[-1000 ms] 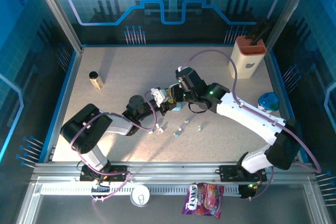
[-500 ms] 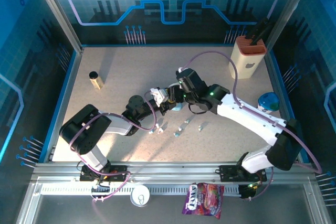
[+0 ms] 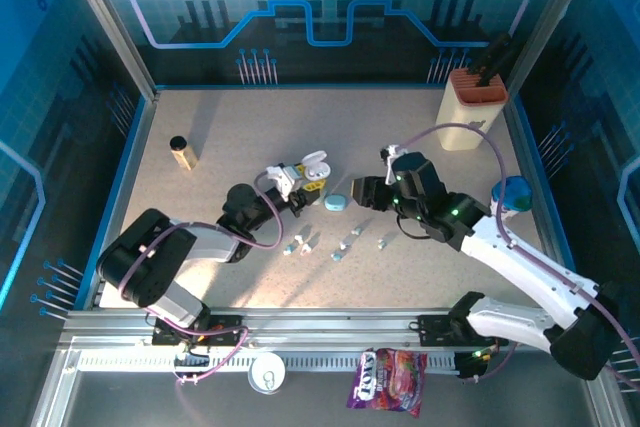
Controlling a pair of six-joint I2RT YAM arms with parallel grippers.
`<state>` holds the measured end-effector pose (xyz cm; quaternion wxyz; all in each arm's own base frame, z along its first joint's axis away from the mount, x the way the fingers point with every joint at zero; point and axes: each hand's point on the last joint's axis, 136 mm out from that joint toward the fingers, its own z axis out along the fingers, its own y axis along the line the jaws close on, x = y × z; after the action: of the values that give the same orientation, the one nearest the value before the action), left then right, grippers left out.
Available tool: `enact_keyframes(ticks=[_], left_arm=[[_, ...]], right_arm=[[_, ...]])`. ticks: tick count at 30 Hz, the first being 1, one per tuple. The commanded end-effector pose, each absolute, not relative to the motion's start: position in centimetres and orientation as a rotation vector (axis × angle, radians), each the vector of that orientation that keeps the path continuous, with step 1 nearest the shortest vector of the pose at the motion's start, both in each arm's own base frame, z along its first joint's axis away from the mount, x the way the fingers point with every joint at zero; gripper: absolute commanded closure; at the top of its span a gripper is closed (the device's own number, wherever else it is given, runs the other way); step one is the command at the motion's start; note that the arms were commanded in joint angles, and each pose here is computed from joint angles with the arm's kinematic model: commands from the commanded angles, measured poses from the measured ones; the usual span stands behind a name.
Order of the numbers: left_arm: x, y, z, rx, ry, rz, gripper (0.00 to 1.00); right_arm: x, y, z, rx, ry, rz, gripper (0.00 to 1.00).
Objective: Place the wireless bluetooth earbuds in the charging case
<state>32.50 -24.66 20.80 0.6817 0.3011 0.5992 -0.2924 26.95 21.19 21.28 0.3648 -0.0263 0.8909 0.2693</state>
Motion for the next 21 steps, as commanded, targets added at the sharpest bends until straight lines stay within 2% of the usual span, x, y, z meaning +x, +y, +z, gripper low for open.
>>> enact_keyframes(ticks=[1, 8, 12, 21], left_arm=[[32.2, -22.7, 23.1, 0.616, 1.29, -0.652, 0.71], [31.4, -21.1, 25.3, 0.61, 1.279, -0.624, 0.71], [30.5, -20.9, 26.5, 0.631, 1.268, -0.625, 0.7], [29.3, -20.6, 28.4, 0.6, 1.262, -0.702, 0.69]], right_arm=[[26.8, 22.1, 19.3, -0.028, 2.312, 0.852, 0.47], [26.5, 27.2, 14.2, -0.21, 2.446, 1.067, 0.47], [26.5, 30.2, 11.5, -0.319, 2.515, 1.084, 0.48], [26.6, 36.2, 7.8, -0.486, 2.564, 1.263, 0.47]])
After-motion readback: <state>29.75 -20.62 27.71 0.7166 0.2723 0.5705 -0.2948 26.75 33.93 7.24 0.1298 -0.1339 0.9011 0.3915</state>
